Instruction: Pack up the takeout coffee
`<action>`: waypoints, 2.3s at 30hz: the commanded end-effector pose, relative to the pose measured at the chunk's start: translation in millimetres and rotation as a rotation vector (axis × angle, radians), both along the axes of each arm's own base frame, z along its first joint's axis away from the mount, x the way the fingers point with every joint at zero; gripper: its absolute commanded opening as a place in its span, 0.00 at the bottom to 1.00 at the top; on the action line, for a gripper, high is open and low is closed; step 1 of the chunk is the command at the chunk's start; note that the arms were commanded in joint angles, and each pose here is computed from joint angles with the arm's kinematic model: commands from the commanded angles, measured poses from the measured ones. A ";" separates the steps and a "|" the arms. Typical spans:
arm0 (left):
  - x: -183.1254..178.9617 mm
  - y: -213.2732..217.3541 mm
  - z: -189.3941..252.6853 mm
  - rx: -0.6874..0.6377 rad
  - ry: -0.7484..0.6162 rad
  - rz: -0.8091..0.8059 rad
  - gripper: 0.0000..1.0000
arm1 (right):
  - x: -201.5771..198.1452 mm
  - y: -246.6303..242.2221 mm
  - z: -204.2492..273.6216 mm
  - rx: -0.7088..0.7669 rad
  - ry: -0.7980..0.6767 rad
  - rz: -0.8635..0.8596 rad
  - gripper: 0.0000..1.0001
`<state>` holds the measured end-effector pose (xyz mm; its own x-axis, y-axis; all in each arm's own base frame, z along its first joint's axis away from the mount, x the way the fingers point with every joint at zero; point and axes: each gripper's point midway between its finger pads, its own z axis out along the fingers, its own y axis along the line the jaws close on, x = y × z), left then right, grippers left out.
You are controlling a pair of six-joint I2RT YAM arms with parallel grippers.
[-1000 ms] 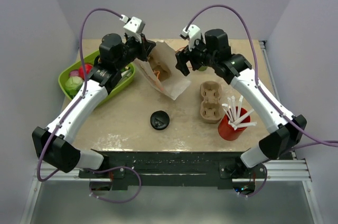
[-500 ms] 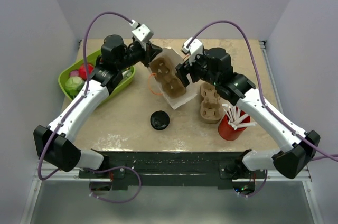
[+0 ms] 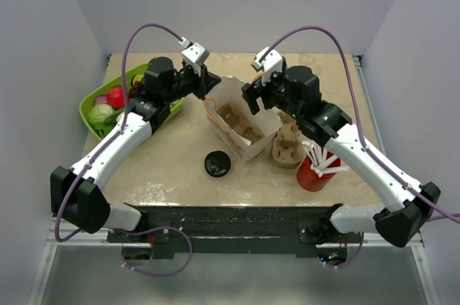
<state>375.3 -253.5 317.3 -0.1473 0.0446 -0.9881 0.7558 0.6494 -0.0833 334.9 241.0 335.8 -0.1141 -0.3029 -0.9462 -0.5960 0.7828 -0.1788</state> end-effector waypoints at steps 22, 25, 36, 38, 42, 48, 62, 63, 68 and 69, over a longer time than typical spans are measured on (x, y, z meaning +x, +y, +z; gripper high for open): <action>63.6 83.8 65.1 -0.084 0.129 0.676 1.00 | 42.9 -24.2 -1.9 0.093 0.247 -0.263 0.96; 43.0 100.5 59.2 -0.094 0.175 0.736 1.00 | 41.2 -5.2 -20.5 0.067 0.314 -0.155 0.93; -12.3 126.1 28.6 -0.219 0.284 0.813 1.00 | 41.5 -2.0 -42.2 -0.037 0.298 -0.070 0.93; -13.1 126.1 30.8 -0.224 0.291 0.816 1.00 | 39.9 -1.1 -38.7 -0.026 0.291 -0.062 0.93; -14.6 119.6 30.4 -0.240 0.305 0.783 1.00 | 37.8 2.1 -40.2 -0.019 0.296 -0.042 0.94; -13.3 110.4 21.1 -0.238 0.341 0.750 1.00 | 39.9 1.3 -47.6 -0.036 0.309 -0.054 0.94; -10.1 92.9 -0.6 -0.229 0.414 0.688 1.00 | 47.1 -0.7 -72.9 -0.076 0.361 -0.098 0.83; -9.6 91.7 -3.4 -0.227 0.421 0.686 1.00 | 47.5 -1.1 -74.5 -0.076 0.366 -0.101 0.81; -5.9 81.8 -12.5 -0.232 0.448 0.654 1.00 | 47.4 0.6 -76.0 -0.061 0.376 -0.108 0.47; -6.2 77.7 -15.2 -0.236 0.462 0.634 1.00 | 47.6 0.4 -76.4 -0.055 0.380 -0.113 0.39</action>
